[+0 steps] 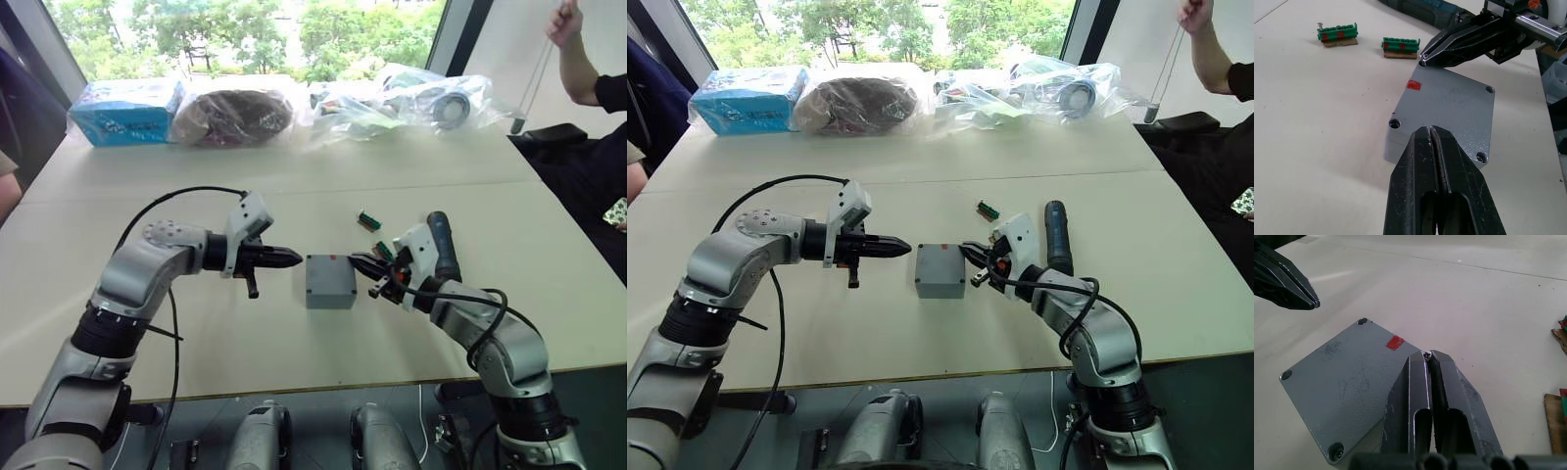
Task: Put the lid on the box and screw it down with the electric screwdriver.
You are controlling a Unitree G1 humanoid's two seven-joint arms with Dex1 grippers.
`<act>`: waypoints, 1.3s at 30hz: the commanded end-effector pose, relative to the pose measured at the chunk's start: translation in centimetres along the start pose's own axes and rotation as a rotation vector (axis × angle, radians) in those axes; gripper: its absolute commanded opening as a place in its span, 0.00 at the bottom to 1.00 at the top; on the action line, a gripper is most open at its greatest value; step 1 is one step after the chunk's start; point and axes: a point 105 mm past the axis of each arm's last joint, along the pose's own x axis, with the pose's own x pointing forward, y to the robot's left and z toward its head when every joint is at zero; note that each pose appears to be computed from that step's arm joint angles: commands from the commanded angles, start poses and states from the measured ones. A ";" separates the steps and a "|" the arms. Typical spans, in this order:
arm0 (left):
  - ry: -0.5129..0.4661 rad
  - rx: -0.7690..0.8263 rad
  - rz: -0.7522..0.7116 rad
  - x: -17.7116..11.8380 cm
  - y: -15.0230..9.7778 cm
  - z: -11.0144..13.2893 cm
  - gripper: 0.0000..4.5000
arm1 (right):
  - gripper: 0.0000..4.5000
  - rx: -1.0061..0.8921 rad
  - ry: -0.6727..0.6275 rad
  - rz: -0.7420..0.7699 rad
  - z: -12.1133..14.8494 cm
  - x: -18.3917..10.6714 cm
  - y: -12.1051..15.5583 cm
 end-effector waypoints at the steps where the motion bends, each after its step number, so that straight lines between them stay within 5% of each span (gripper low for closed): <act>1: -0.032 0.053 0.000 -0.2 0.0 1.4 0.00 | 0.28 -0.029 -0.003 0.009 0.6 -0.2 -0.1; 8: -0.064 0.054 -0.008 -0.1 -0.4 1.8 0.00 | 0.90 -0.069 0.003 0.007 2.1 -1.4 -0.4; 16: -0.092 0.142 -0.099 0.9 -2.3 3.1 0.00 | 0.96 0.053 0.063 -0.075 6.8 -5.8 -3.4; 20: -0.107 0.204 -0.137 2.2 -3.0 3.8 0.00 | 0.96 0.216 0.300 -0.328 6.3 -8.0 -8.9; 24: -0.104 0.259 -0.162 2.8 -3.4 4.1 0.00 | 0.96 0.345 0.495 -0.413 5.4 -9.9 -11.8; 30: -0.098 0.308 -0.177 2.8 -3.9 4.3 0.00 | 0.96 0.434 0.720 -0.322 4.1 -10.9 -11.7; 39: -0.098 0.277 -0.138 2.5 -4.3 3.5 0.00 | 0.96 0.462 0.843 -0.276 2.4 -9.0 -11.9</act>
